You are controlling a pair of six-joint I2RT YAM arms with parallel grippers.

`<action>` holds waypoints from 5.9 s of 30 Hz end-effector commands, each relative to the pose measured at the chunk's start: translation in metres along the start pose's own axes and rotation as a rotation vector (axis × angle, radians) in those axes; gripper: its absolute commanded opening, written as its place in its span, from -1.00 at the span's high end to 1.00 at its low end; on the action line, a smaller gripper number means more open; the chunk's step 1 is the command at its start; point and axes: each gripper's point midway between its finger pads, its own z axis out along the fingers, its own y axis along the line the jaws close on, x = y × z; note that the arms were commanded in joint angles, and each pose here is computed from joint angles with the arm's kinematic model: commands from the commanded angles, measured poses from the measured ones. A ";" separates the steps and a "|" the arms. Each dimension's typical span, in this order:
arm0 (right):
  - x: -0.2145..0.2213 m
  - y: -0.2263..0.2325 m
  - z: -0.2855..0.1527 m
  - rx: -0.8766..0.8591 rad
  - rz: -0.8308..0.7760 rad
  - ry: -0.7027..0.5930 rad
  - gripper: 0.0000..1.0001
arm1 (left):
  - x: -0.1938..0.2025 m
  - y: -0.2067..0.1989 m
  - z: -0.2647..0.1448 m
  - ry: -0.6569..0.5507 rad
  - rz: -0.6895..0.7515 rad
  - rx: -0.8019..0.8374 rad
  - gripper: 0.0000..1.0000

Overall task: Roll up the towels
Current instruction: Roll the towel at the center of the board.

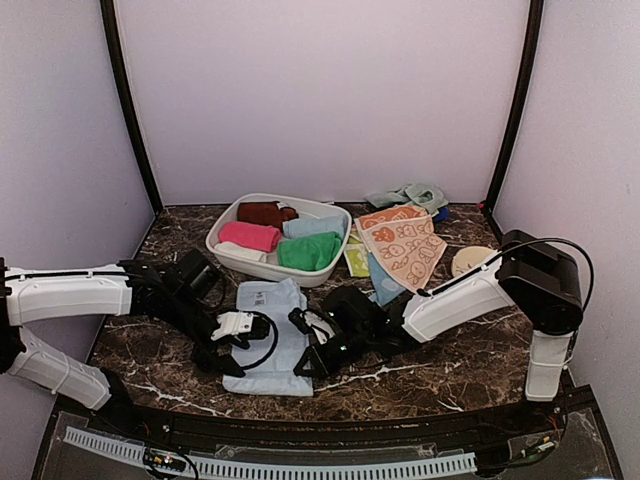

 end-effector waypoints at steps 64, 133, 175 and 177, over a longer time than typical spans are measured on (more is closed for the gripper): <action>0.017 0.037 0.028 0.627 -1.603 -0.117 0.03 | 0.078 0.010 0.054 0.269 -0.255 0.106 0.15; -0.040 0.032 0.030 -0.346 0.019 0.158 0.86 | 0.048 0.005 0.034 0.114 -0.073 0.042 0.44; 0.000 0.103 -0.035 0.427 -1.485 -0.247 -0.42 | 0.066 0.011 0.042 0.260 -0.430 0.386 1.00; 0.007 0.108 -0.013 0.410 -1.553 -0.214 -0.28 | 0.066 0.011 0.043 0.258 -0.441 0.399 1.00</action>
